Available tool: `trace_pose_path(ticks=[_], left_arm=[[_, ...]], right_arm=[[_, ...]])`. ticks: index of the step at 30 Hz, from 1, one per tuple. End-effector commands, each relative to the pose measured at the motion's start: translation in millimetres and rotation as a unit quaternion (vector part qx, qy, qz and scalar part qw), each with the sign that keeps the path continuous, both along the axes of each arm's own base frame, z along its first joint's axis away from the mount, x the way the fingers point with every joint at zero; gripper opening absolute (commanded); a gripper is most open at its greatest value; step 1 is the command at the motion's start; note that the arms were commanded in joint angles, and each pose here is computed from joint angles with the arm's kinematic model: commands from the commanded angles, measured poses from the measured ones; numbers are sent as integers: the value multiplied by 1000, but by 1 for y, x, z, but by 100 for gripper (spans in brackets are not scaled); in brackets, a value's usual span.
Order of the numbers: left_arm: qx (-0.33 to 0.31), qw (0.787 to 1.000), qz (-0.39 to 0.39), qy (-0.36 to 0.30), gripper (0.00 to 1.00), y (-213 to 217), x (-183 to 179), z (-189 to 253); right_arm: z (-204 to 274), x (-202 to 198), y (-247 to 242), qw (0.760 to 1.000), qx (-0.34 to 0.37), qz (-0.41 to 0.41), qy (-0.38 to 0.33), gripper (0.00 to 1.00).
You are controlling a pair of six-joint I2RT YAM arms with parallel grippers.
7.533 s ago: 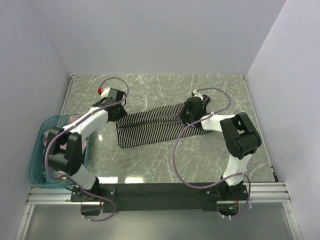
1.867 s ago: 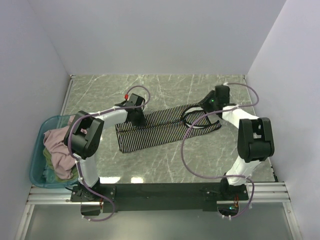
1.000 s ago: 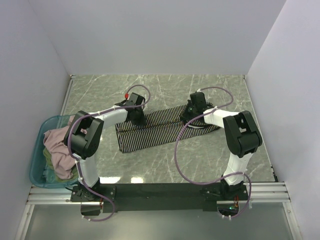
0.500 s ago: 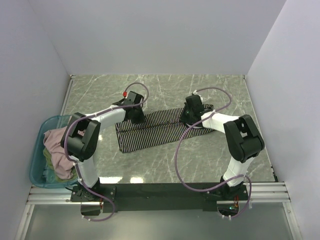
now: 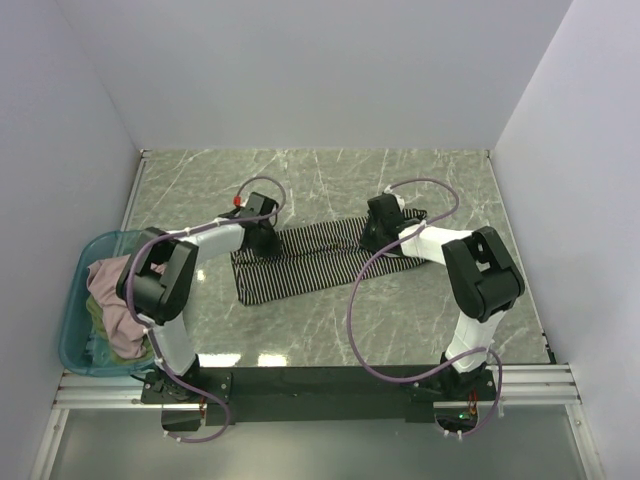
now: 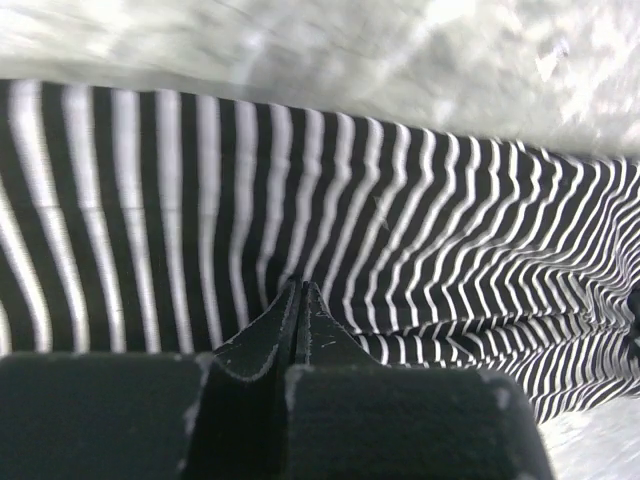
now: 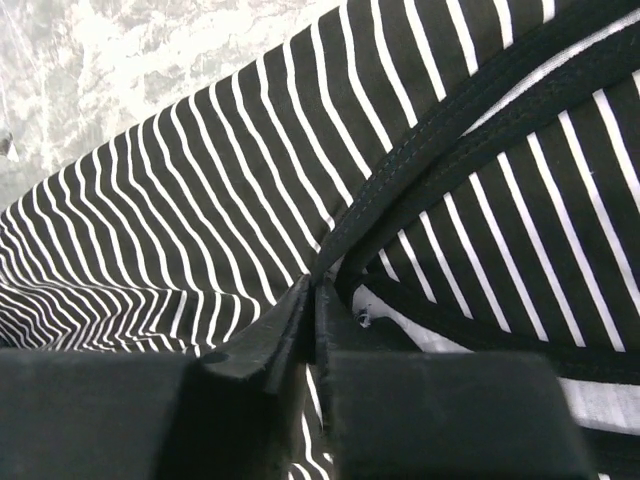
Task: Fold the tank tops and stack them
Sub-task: Fold the tank top
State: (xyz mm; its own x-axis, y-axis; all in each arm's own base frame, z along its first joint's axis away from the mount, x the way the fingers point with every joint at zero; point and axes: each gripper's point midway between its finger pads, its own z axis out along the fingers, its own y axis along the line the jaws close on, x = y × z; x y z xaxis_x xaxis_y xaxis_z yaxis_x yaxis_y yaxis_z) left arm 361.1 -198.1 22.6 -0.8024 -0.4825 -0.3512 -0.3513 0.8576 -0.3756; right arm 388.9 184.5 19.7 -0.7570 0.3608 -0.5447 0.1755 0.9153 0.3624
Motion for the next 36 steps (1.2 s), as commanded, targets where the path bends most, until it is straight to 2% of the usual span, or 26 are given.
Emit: trace_pose_path(ticks=[1,4,13,16,20,23,28,36], left_arm=[[7,999,45,9,1,24,-5,-7],[8,999,47,17,1,26,-9,-14],[-1,997,72,13,1,33,-22,-14],[-9,996,83,21,1,33,-37,-21],[-7,998,67,21,1,18,-50,-21],[-11,998,60,27,1,6,-66,-25],[-64,995,68,33,1,-16,-93,-23],[-95,993,-9,63,1,-76,-138,-18]], right_arm=[[6,7,-7,1000,-16,-13,-8,17],[9,9,-11,1000,-10,-18,-6,25],[14,32,-30,999,-6,-43,5,33],[12,42,-41,998,-10,-57,17,35],[21,47,-50,997,-16,-72,10,35],[25,44,-62,996,-28,-88,5,39],[22,55,-67,994,-40,-95,25,40],[16,71,-70,993,-58,-90,57,38]])
